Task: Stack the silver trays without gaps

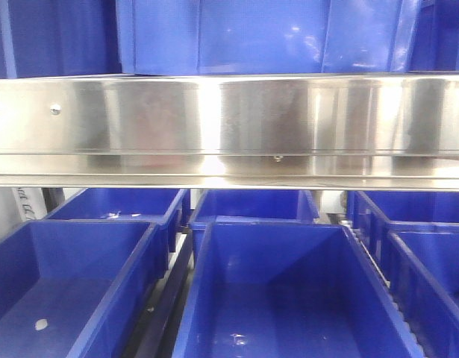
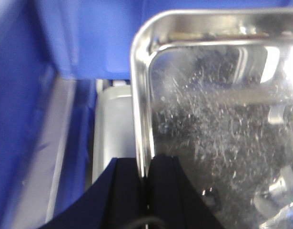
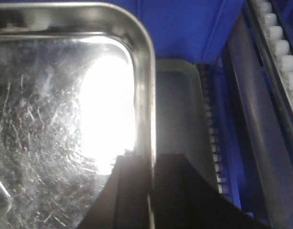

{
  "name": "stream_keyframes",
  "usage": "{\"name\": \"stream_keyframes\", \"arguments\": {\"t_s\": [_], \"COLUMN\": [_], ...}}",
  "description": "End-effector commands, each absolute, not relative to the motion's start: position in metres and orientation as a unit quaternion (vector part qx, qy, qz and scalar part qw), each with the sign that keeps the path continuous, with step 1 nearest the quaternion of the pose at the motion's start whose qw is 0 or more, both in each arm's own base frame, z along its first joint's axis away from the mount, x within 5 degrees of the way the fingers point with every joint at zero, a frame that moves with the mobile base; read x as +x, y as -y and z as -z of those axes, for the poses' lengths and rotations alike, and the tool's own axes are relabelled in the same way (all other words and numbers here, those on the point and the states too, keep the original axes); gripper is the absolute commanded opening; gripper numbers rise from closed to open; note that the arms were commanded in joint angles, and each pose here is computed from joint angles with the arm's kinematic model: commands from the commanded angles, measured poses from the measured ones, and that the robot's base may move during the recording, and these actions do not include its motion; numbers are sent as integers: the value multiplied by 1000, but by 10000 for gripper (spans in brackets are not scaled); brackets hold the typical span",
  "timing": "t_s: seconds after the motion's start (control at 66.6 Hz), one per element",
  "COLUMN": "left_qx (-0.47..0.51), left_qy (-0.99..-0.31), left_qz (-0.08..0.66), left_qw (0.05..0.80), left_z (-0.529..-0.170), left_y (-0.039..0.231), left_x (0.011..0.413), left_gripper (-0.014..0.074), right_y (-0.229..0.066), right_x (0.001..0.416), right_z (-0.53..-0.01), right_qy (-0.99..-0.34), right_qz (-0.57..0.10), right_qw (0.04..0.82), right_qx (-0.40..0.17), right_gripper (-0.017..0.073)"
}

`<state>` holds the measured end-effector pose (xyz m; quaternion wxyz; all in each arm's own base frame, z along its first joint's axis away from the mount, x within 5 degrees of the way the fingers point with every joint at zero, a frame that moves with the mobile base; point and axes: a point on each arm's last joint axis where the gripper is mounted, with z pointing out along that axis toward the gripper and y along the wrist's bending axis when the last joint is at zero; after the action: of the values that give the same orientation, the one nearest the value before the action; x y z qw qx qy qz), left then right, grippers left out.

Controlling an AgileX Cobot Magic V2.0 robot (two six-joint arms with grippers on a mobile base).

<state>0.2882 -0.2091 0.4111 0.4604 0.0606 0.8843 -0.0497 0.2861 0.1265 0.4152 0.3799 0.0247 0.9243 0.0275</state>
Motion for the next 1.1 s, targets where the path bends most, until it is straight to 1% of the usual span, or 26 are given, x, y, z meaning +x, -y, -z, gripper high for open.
{"name": "stream_keyframes", "arguments": {"t_s": [0.0, 0.195, 0.36, 0.465, 0.751, 0.886, 0.946, 0.991, 1.036, 1.081], "left_qx": [73, 44, 40, 38, 41, 41, 44, 46, 46, 46], "left_qy": [-884, -909, -927, -929, -936, -937, -937, -936, -936, -936], "left_qz": [126, 149, 145, 140, 128, 126, 120, 115, 113, 111], "left_qw": [444, 386, 344, 342, 325, 323, 326, 329, 331, 331], "left_z": [-405, -374, -350, -347, -333, -332, -333, -333, -333, -333], "left_y": [226, 221, 218, 216, 219, 219, 218, 218, 217, 217], "left_x": [305, 341, 356, 359, 364, 364, 365, 365, 365, 365], "left_gripper": [-10, -10, -10, -10, -10, -8, 1, 25, 62, 109], "right_y": [-147, -157, -157, -154, -152, -151, -151, -151, -151, -151], "right_x": [308, 339, 361, 368, 370, 368, 368, 368, 368, 368], "right_z": [-415, -382, -350, -337, -329, -326, -325, -325, -325, -325], "right_qy": [-893, -902, -920, -929, -937, -943, -945, -945, -945, -945], "right_qz": [-113, -103, -84, -95, -91, -82, -80, -79, -79, -79], "right_qw": [436, 418, 383, 356, 335, 319, 315, 314, 314, 314], "right_qx": [-2, -8, 4, 25, 34, 35, 36, 36, 36, 36], "right_gripper": [-24, -24, -24, -24, -24, -24, -24, -24, -13, 22]}}
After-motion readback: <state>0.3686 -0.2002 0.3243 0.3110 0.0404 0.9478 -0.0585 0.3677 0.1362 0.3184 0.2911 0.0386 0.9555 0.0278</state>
